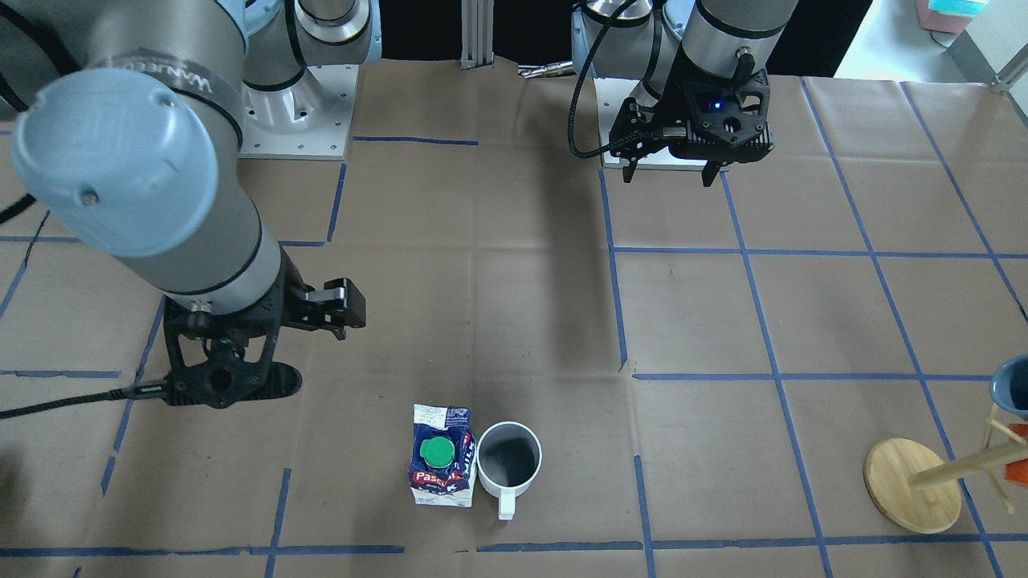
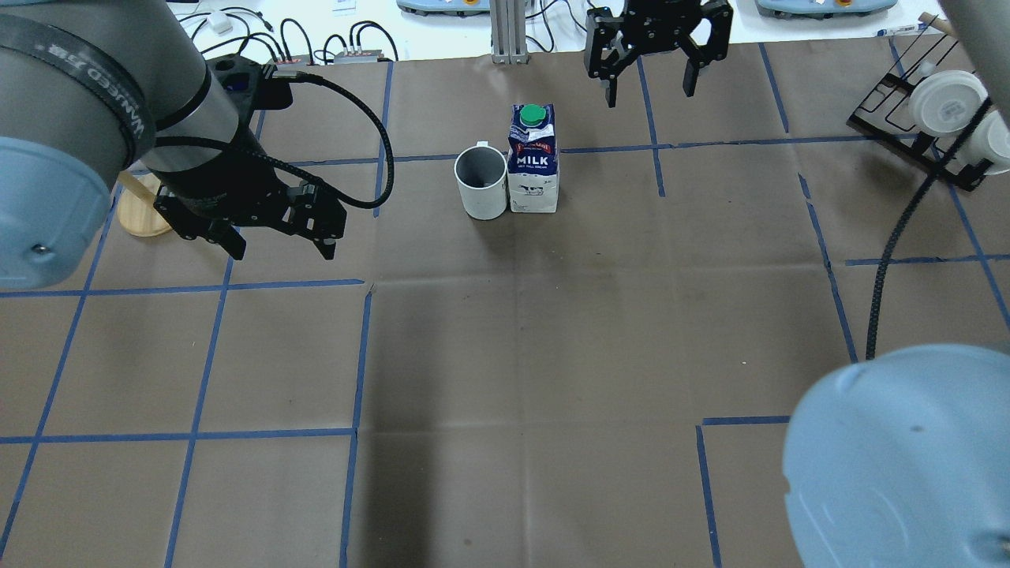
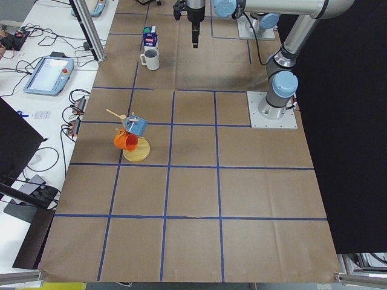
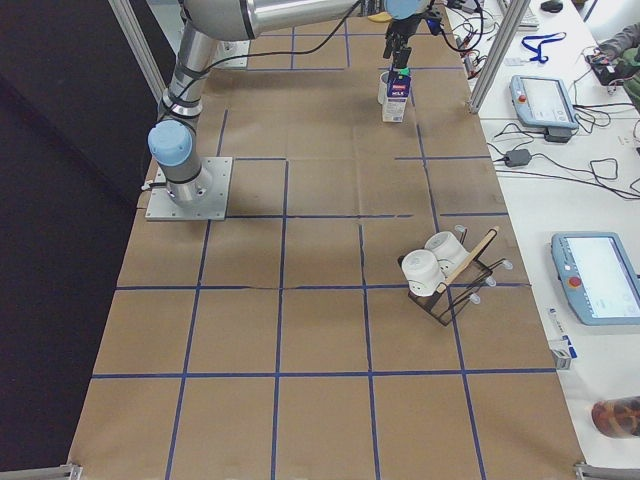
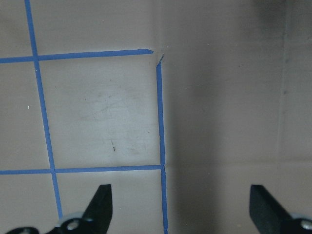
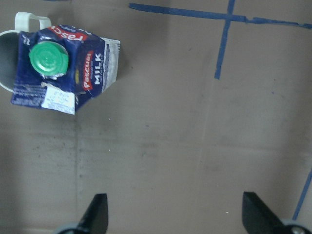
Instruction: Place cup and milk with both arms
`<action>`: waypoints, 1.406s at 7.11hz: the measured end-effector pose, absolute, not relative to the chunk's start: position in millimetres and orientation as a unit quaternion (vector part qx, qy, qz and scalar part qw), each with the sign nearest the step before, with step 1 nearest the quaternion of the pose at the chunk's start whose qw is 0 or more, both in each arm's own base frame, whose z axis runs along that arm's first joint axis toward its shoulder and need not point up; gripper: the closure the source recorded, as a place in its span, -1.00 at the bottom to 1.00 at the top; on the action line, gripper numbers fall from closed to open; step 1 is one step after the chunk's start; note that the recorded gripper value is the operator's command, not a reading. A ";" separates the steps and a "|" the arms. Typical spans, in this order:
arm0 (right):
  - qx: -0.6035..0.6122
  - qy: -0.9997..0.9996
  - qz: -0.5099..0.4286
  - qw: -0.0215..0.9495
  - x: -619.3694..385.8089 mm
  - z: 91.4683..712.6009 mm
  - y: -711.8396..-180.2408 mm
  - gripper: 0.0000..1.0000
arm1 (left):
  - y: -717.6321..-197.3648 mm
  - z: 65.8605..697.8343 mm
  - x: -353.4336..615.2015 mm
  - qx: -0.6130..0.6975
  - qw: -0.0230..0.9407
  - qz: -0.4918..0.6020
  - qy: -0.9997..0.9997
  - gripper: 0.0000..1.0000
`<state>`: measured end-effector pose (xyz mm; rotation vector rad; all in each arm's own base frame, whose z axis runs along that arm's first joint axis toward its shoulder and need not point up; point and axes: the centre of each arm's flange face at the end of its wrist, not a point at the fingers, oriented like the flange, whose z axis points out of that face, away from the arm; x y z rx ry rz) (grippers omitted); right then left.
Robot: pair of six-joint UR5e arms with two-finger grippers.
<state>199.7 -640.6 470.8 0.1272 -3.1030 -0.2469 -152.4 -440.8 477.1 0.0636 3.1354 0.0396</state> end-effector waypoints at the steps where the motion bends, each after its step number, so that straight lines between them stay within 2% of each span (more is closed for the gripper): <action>1: 0.028 -0.996 -0.080 0.011 176.4 481.9 -617.9 -0.94 | -440.8 477.1 -152.5 0.020 0.002 0.013 1.000 -0.99; 5: -0.004 -0.999 -0.050 0.005 137.3 497.8 -534.7 -1.00 | -440.6 477.0 -153.0 0.020 0.002 0.013 1.000 -0.99; 10: -0.018 -0.999 -0.043 0.006 130.7 496.5 -506.6 -1.00 | -440.4 477.1 -153.4 0.020 0.002 0.013 1.000 -0.99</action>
